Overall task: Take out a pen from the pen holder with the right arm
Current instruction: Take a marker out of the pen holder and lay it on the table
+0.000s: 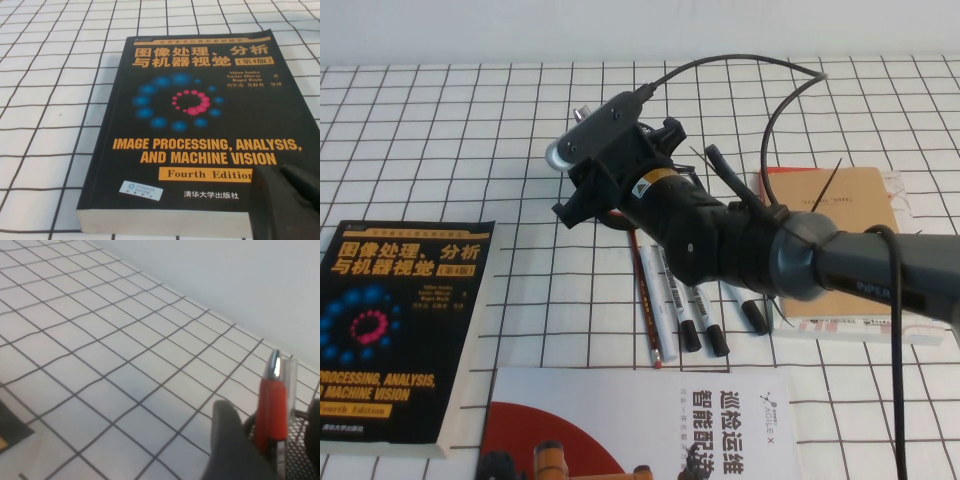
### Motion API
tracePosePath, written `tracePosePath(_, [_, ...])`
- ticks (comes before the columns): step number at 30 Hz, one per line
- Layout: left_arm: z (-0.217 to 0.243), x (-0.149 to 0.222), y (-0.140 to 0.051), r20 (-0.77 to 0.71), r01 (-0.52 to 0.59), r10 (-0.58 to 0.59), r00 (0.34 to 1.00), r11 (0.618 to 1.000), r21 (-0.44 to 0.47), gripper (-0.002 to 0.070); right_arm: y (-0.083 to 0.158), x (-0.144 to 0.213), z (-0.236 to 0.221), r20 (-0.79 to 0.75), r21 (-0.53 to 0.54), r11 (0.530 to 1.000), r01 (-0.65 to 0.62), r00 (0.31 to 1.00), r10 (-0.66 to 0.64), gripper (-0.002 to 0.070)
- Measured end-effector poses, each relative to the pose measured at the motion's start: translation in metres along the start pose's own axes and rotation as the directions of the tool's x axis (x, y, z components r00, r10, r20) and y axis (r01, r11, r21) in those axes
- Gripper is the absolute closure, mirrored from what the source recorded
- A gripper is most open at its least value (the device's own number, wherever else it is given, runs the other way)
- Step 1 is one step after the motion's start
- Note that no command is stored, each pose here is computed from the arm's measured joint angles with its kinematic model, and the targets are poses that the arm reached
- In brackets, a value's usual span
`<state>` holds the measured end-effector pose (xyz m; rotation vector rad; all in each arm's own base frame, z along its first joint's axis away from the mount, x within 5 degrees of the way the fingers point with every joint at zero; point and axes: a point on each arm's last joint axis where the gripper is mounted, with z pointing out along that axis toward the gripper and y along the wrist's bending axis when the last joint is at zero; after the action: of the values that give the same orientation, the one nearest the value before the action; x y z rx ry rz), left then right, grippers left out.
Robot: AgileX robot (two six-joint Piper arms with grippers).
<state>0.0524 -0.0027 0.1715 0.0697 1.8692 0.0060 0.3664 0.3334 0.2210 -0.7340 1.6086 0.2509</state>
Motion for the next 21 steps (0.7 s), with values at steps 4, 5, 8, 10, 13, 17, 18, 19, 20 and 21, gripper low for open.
tracePosePath(4, [0.0,0.0,0.0,0.0,0.0,0.0,1.0,1.0,0.0,0.0679,-0.007,0.002,0.004,-0.009,0.013,1.0,-0.004,1.0,0.004,0.0381])
tracePosePath(5, [0.0,0.0,0.0,0.0,0.0,0.0,1.0,1.0,0.0,0.0679,-0.007,0.001,0.005,-0.007,0.013,1.0,-0.005,1.0,0.005,0.0381])
tracePosePath(8, [0.0,0.0,0.0,0.0,0.0,0.0,1.0,1.0,0.0,0.068,-0.008,0.003,0.009,-0.011,0.015,1.0,0.017,1.0,-0.017,0.0381])
tracePosePath(10, [0.0,0.0,0.0,0.0,0.0,0.0,1.0,1.0,0.0,0.068,-0.008,0.005,0.013,-0.015,0.014,0.999,0.032,0.999,-0.031,0.0381])
tracePosePath(13, [0.0,0.0,0.0,0.0,0.0,0.0,1.0,1.0,0.0,0.068,-0.009,0.01,0.018,-0.025,0.015,0.999,0.036,0.999,-0.035,0.0381])
tracePosePath(17, [0.0,0.0,0.0,0.0,0.0,0.0,1.0,1.0,0.0,0.068,-0.012,0.013,0.023,-0.029,0.022,0.999,0.043,0.999,-0.043,0.0381])
tracePosePath(18, [0.0,0.0,0.0,0.0,0.0,0.0,1.0,1.0,0.0,0.068,-0.012,0.013,0.024,-0.028,0.024,0.999,0.046,0.999,-0.045,0.0381])
tracePosePath(19, [0.0,0.0,0.0,0.0,0.0,0.0,1.0,1.0,0.0,0.068,-0.014,0.013,0.025,-0.027,0.028,0.998,0.048,0.999,-0.047,0.0381])
tracePosePath(20, [0.0,0.0,0.0,0.0,0.0,0.0,1.0,1.0,0.0,0.068,-0.014,0.012,0.025,-0.024,0.028,0.998,0.049,0.999,-0.048,0.0381])
tracePosePath(21, [0.0,0.0,0.0,0.0,0.0,0.0,1.0,1.0,0.0,0.068,-0.015,0.012,0.025,-0.023,0.03,0.998,0.048,0.999,-0.048,0.0381])
